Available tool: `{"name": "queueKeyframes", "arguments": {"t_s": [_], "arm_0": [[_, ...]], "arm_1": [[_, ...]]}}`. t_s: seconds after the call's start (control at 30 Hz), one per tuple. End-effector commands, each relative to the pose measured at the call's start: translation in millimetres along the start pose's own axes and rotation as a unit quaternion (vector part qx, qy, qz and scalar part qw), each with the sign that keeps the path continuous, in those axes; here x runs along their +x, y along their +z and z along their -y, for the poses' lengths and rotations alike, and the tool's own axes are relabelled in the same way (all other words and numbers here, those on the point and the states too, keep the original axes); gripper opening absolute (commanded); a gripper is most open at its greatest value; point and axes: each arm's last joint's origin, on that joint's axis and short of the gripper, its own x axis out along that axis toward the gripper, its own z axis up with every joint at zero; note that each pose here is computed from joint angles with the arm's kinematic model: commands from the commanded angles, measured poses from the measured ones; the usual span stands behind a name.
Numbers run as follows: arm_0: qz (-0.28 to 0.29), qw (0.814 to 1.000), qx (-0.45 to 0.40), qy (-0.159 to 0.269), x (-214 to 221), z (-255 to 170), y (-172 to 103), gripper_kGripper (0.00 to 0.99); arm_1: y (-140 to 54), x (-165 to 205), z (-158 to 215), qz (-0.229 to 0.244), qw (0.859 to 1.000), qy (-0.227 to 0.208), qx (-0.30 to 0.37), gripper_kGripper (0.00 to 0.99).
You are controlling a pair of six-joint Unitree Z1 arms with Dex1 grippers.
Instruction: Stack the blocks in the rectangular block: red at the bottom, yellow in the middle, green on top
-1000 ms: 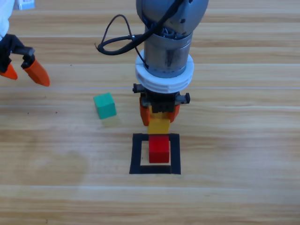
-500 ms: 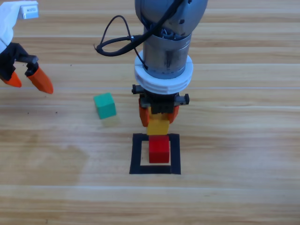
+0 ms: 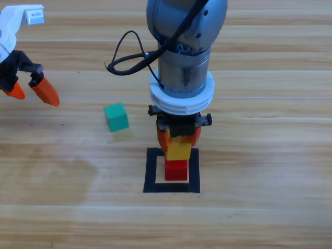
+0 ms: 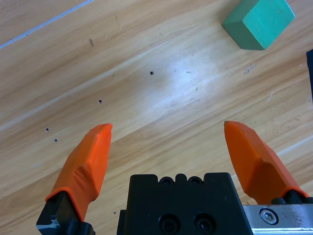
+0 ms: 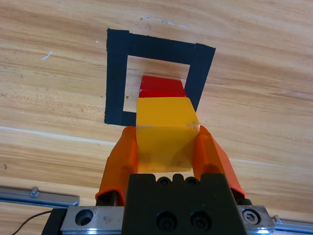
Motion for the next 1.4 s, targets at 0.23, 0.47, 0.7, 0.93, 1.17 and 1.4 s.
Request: {"name": "queueKeyframes", "arguments": {"t_s": [0.23,0.47,0.7,0.93,1.17,1.4], "arm_0": [[-0.020,1.000,-0.012,-0.010,21.8,-12.5,-1.6,0.990],[-0.024,1.000,-0.015,-0.012,29.6,-14.4,-1.1,0.990],[-0.026,0.999,-0.016,-0.012,36.5,-15.9,-2.2,0.990],[-0.026,0.999,-0.016,-0.012,38.6,-16.8,-0.6,0.990],[-0.026,0.999,-0.016,-0.012,40.3,-17.2,-0.6,0.990],[-0.013,1.000,-0.014,-0.009,33.8,-17.2,4.1,0.990]], "arm_1": [[-11.3,28.8,-10.7,-0.036,0.999,-0.023,-0.004,0.026],[-12.6,34.3,-14.2,-0.038,0.999,-0.025,-0.003,0.026],[-13.3,39.8,-17.1,-0.040,0.999,-0.028,-0.004,0.026],[-12.3,45.7,-18.2,-0.042,0.999,-0.032,-0.004,0.026],[-11.3,52.8,-19.1,-0.044,0.998,-0.037,-0.004,0.026],[-10.6,57.9,-20.1,-0.046,0.998,-0.039,-0.004,0.043]]}}
